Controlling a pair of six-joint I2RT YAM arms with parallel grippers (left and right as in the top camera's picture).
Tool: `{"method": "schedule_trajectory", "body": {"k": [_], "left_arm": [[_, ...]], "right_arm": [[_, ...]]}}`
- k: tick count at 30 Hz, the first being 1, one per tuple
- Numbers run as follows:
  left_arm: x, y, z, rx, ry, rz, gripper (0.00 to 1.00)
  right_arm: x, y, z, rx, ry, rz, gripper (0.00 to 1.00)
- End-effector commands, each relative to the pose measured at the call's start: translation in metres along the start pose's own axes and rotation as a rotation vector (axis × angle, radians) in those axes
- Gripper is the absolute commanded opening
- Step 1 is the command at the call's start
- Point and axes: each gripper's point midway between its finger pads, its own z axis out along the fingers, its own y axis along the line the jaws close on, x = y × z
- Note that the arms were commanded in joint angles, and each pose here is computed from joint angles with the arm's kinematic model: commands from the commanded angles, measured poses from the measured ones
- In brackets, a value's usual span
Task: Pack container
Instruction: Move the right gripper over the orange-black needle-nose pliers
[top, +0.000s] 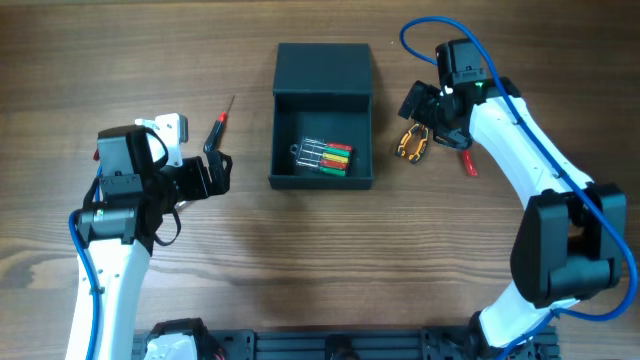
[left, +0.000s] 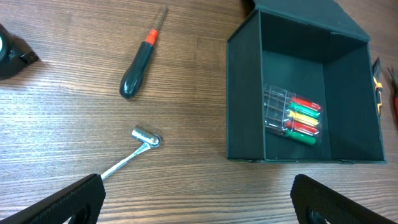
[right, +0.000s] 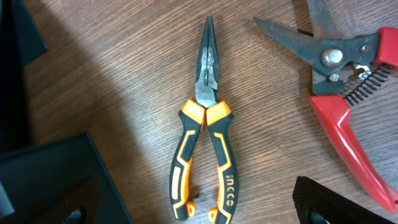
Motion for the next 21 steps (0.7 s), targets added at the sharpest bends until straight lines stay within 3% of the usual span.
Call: {"method": "schedule_trajectory", "body": {"k": [1,6,21], "left_arm": [[-0.006,0.000,-0.003,-0.005,-0.015,0.018,1.00],[-0.004,0.000,-0.003,-0.006,-0.006,0.015,1.00],[-0.004,0.000,-0.003,-0.007,-0.004,0.013,1.00]], "right_arm": [[0.015,-0.010,0.030,0.052,0.067,0.022,0.99],[0.027,-0.016,0.053,0.082,0.118,0.021,0.99],[0.016,-0.010,0.055,0.063,0.082,-0.023,0.89]]}}
